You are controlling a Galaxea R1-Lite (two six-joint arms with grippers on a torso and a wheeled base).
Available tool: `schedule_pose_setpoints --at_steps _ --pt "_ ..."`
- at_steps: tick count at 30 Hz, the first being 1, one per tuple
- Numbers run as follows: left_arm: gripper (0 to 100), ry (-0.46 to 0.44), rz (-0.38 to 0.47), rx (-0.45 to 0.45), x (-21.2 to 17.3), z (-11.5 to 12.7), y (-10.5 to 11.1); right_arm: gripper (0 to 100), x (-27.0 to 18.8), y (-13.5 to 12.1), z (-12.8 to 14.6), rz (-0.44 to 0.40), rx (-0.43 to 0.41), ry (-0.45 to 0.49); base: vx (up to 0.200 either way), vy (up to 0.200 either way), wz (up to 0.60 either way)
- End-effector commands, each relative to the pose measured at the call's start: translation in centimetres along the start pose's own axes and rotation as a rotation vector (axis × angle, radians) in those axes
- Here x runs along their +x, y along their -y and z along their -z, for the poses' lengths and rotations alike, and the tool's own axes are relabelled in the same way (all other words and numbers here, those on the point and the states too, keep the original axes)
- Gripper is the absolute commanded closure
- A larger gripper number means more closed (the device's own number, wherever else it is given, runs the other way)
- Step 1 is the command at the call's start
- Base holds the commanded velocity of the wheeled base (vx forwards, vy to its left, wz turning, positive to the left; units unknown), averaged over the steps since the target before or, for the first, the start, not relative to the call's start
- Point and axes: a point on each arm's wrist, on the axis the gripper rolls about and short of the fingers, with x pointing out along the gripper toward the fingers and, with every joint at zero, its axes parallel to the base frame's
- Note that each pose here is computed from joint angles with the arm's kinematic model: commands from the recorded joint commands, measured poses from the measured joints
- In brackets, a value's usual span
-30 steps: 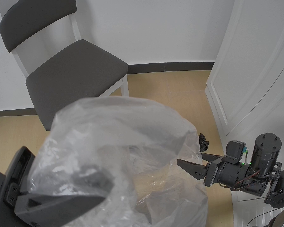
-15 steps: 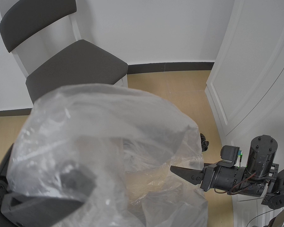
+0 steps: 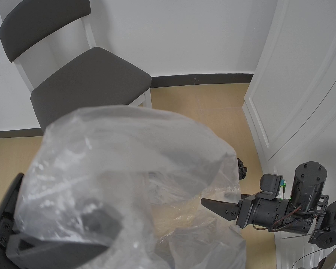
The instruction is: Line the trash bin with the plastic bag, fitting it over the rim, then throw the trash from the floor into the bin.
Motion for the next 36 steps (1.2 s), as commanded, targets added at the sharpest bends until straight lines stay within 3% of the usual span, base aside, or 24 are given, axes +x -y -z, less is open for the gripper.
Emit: schedule_pose_setpoints --at_steps 1,2,20,27,36 --pt "100 -0.007 -0.002 -0.001 0.0 0.2 0.0 0 0.1 0.1 0.2 0.005 -0.001 -0.007 0.000 0.000 0.00" --pt "100 -0.014 -0.002 -0.001 -0.1 0.3 0.0 100 0.0 0.1 0.1 0.003 -0.009 -0.005 0.000 0.000 0.00" --pt "100 -0.035 -0.033 0.013 -0.2 0.6 -0.7 100 -0.7 -0.3 -0.8 0.007 -0.058 0.053 0.000 0.000 0.00" --pt "100 -0.125 -0.146 0.064 0.7 2.0 -3.0 100 -1.1 -1.3 -3.4 0.067 -0.057 0.219 0.000 0.000 0.00" --pt "100 -0.338 -0.325 0.065 1.0 2.6 -6.0 100 -3.1 -1.5 -6.3 0.098 -0.090 0.363 0.000 0.000 0.00"
